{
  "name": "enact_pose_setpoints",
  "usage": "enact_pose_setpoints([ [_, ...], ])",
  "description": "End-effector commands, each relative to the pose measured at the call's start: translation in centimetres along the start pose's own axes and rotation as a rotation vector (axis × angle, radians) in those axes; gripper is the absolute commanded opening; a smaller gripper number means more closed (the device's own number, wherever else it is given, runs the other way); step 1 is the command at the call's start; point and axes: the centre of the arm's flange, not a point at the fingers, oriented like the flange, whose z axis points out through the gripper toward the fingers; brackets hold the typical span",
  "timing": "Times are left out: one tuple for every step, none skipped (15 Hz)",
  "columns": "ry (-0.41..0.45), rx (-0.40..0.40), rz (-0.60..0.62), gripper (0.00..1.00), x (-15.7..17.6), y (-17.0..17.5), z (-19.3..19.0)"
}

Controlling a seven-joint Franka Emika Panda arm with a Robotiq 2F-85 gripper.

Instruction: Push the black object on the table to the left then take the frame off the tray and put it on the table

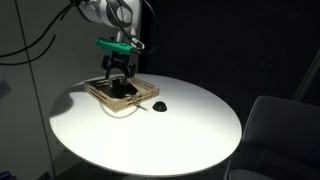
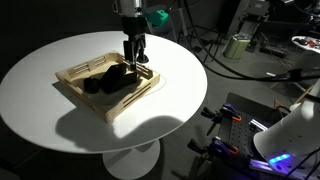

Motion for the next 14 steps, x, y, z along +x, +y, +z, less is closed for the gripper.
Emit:
enact_pose_setpoints([
  [0.002, -0.056, -0.087, 1.0, 1.9, 0.4, -0.2],
  [0.008, -0.075, -0.108, 1.0, 2.2, 0.2, 0.0],
  [0.015, -0.091, -0.128, 1.0, 2.5, 0.0, 0.2],
  [0.022, -0.105, -0.151, 1.0, 2.7, -0.2, 0.5],
  [0.031, -0.118, -0.172, 1.0, 3.0, -0.5, 0.9],
  [0.043, -0.13, -0.196, 1.0, 3.2, -1.0, 1.3],
  [0.056, -0.137, -0.219, 1.0, 3.4, -1.4, 1.7],
  [0.07, -0.142, -0.239, 1.0, 3.6, -1.9, 2.0],
  [0.085, -0.142, -0.26, 1.0, 3.7, -2.3, 2.4],
  [0.099, -0.141, -0.275, 1.0, 3.8, -2.7, 2.7],
  [0.11, -0.137, -0.288, 1.0, 3.9, -2.9, 3.0],
  [0.12, -0.135, -0.292, 1.0, 3.9, -3.0, 3.2],
  [0.124, -0.135, -0.293, 1.0, 3.8, -3.0, 3.4],
  [0.126, -0.132, -0.291, 1.0, 3.7, -2.9, 3.6],
])
